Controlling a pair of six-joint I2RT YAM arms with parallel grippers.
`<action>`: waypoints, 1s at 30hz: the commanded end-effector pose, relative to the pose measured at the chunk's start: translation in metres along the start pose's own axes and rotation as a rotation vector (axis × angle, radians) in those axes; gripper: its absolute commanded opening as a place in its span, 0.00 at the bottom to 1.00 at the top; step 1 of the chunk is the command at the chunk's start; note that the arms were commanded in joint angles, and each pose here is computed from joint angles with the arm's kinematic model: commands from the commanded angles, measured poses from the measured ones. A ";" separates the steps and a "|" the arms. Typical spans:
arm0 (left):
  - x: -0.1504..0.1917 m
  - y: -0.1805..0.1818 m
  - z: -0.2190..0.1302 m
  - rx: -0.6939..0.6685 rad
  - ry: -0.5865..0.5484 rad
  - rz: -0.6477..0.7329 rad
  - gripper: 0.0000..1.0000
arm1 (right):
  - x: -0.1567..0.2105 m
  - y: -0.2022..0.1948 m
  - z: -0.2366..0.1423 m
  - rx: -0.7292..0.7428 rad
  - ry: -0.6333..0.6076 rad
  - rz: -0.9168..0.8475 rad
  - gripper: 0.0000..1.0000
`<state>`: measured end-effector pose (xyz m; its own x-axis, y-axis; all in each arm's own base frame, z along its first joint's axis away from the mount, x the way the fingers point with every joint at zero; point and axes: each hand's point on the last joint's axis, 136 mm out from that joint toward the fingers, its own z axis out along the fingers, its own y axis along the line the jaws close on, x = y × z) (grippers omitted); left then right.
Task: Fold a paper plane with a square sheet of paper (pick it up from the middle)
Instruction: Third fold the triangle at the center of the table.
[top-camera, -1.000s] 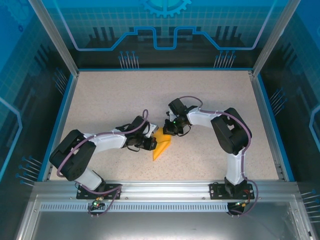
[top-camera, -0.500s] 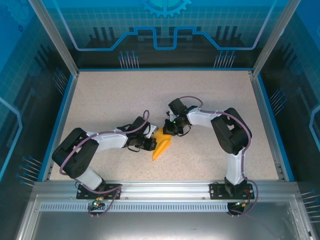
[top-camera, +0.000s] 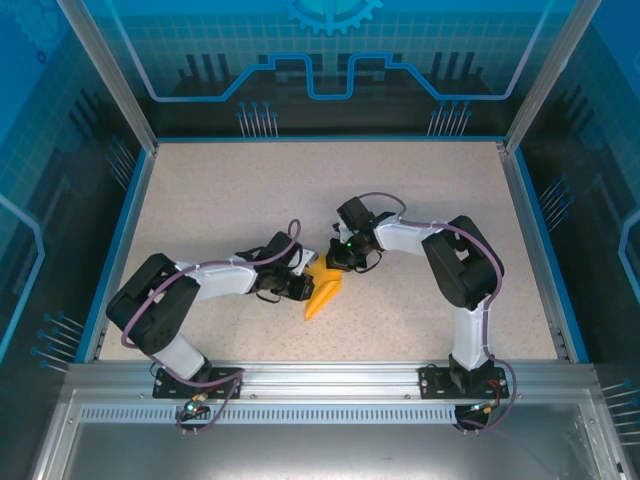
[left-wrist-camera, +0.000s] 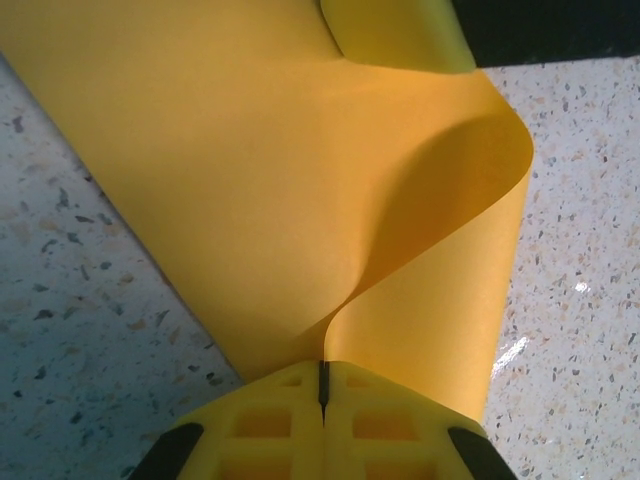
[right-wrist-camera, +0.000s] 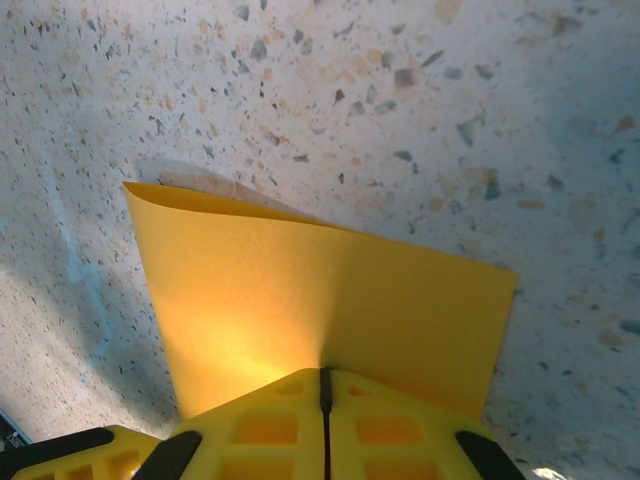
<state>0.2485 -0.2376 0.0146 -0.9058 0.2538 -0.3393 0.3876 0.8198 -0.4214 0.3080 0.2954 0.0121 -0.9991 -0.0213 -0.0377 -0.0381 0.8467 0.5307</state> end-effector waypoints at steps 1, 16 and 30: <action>0.000 0.010 0.004 -0.045 0.019 -0.004 0.00 | 0.021 -0.012 0.009 0.047 0.051 0.025 0.07; 0.004 0.008 0.004 -0.032 0.042 -0.003 0.00 | 0.021 -0.003 -0.077 -0.024 -0.230 0.071 0.09; 0.005 0.006 0.007 -0.018 0.067 0.002 0.00 | 0.114 0.049 -0.030 -0.239 -0.297 0.041 0.00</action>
<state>0.2535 -0.2420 0.0143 -0.9088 0.2616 -0.3251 0.3870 0.8196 -0.4224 0.1753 0.3050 0.0454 -0.9776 0.0841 -0.1931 -0.0678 0.7423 0.6666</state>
